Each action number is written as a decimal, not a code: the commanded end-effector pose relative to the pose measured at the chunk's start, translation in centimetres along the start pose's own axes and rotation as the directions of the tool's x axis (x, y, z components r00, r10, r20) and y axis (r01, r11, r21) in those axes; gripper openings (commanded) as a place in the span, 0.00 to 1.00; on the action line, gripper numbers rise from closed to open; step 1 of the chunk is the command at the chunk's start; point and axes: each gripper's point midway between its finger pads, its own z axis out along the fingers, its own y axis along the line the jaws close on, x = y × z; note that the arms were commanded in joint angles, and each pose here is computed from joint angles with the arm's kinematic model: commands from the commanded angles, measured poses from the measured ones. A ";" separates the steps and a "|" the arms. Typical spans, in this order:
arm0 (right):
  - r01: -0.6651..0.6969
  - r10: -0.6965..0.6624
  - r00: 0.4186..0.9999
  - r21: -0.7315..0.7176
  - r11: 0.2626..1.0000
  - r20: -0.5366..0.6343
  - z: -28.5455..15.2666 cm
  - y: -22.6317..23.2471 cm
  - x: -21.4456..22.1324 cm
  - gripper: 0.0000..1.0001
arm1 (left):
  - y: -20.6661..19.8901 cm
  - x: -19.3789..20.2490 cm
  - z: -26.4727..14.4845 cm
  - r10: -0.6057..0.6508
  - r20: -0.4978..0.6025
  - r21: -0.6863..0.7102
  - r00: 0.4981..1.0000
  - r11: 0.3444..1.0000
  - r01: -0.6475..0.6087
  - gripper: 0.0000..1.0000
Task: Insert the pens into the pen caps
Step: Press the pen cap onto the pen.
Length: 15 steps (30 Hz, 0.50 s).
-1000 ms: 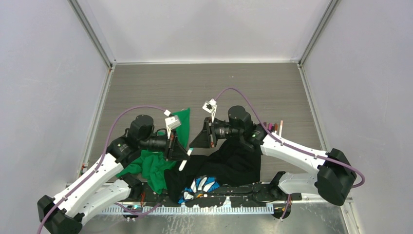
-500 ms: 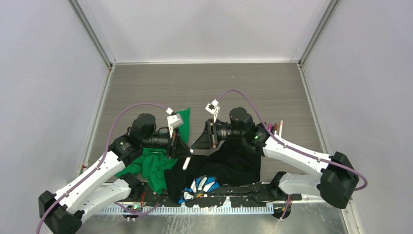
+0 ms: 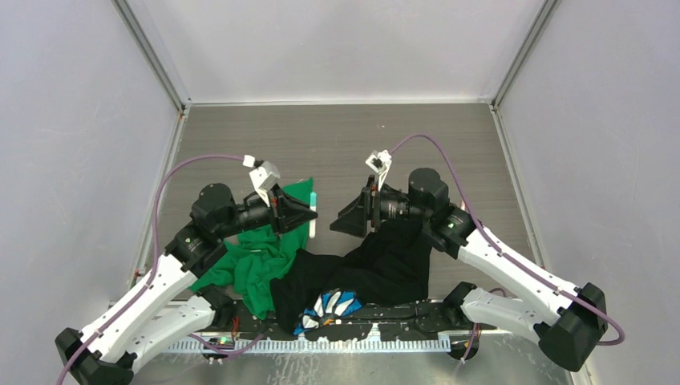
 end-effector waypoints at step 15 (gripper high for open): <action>0.336 -0.323 0.928 -0.049 0.940 0.184 3.9 2.9 -2.7 0.67 | -1.9 -7.9 -1.1 -0.159 0.377 0.073 0.913 0.987 0.142 0.00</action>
